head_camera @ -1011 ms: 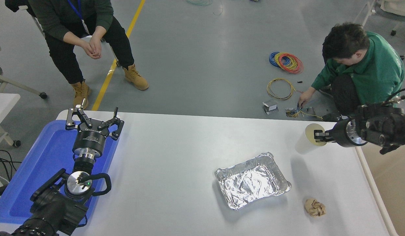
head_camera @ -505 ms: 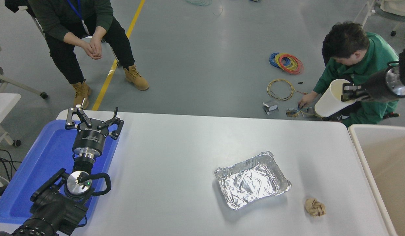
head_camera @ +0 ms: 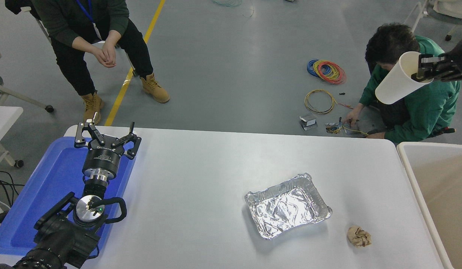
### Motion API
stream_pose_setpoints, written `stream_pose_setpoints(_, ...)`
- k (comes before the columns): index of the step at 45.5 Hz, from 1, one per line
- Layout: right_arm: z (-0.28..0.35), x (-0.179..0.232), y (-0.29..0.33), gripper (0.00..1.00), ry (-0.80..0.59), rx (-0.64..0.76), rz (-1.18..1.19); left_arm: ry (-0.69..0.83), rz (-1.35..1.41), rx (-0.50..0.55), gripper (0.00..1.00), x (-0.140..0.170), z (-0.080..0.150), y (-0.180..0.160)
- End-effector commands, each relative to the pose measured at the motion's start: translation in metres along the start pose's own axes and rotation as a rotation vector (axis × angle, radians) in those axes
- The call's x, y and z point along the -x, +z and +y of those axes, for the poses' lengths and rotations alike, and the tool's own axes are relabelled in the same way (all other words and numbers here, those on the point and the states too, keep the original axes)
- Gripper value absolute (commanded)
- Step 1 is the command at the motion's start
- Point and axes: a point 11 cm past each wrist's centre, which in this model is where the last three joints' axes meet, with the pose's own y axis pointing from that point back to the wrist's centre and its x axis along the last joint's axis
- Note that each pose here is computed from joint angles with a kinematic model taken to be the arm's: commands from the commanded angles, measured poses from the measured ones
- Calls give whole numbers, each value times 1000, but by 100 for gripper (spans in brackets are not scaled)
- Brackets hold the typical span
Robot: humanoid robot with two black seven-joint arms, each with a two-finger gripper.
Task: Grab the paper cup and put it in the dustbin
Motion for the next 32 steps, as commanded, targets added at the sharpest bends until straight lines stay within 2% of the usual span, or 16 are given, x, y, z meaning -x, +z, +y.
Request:
stream_pose_setpoints(1,-2,3,9,0,-1,11,-11,0,0,1,100,0,0,0)
stream_pose_setpoints(7,-13,12,31,0,1,50,-32,0,1,0,100,0,0,0)
stream_pose_setpoints(17,-38,27,97,0,94,191,-41,0,0,-1,100,0,0,0)
stream_pose_setpoints(32,-66,89,202,0,214,403,-115,0,0,1,100,0,0,0)
